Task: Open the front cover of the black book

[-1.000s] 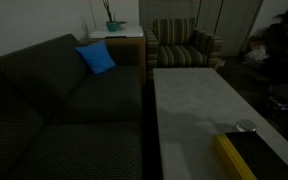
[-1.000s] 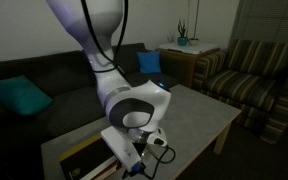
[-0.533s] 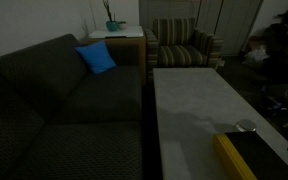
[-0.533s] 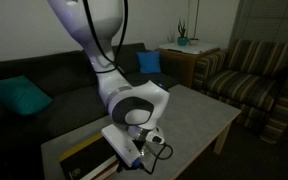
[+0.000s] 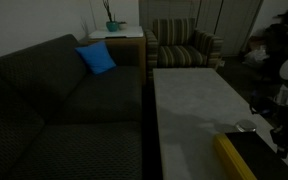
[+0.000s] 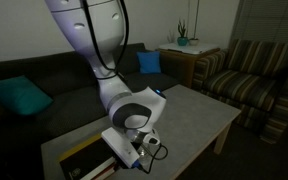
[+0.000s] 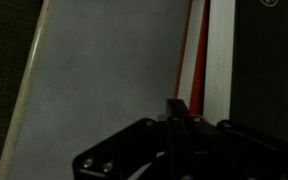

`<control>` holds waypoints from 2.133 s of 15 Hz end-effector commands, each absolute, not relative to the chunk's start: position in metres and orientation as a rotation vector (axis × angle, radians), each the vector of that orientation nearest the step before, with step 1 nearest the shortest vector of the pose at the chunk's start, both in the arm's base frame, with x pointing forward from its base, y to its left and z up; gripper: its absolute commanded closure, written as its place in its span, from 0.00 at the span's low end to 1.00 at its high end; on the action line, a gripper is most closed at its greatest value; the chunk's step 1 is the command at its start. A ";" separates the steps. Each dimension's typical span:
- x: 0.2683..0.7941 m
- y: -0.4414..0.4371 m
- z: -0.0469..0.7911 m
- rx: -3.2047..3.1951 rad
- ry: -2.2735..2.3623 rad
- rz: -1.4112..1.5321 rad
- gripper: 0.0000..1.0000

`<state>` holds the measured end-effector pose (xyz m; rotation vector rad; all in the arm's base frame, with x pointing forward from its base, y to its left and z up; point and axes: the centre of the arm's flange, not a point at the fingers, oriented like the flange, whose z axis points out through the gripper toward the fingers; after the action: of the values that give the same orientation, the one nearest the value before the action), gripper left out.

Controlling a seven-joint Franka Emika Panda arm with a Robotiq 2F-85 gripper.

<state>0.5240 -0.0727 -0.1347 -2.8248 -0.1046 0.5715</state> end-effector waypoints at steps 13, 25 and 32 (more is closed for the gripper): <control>0.526 -0.116 -0.132 -2.583 -0.273 0.516 1.00; 0.531 -0.099 -0.137 -2.503 -0.244 0.427 1.00; 0.531 -0.099 -0.139 -2.477 -0.259 0.386 1.00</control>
<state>0.5301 -0.0955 -0.1351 -2.5197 -0.2583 0.4240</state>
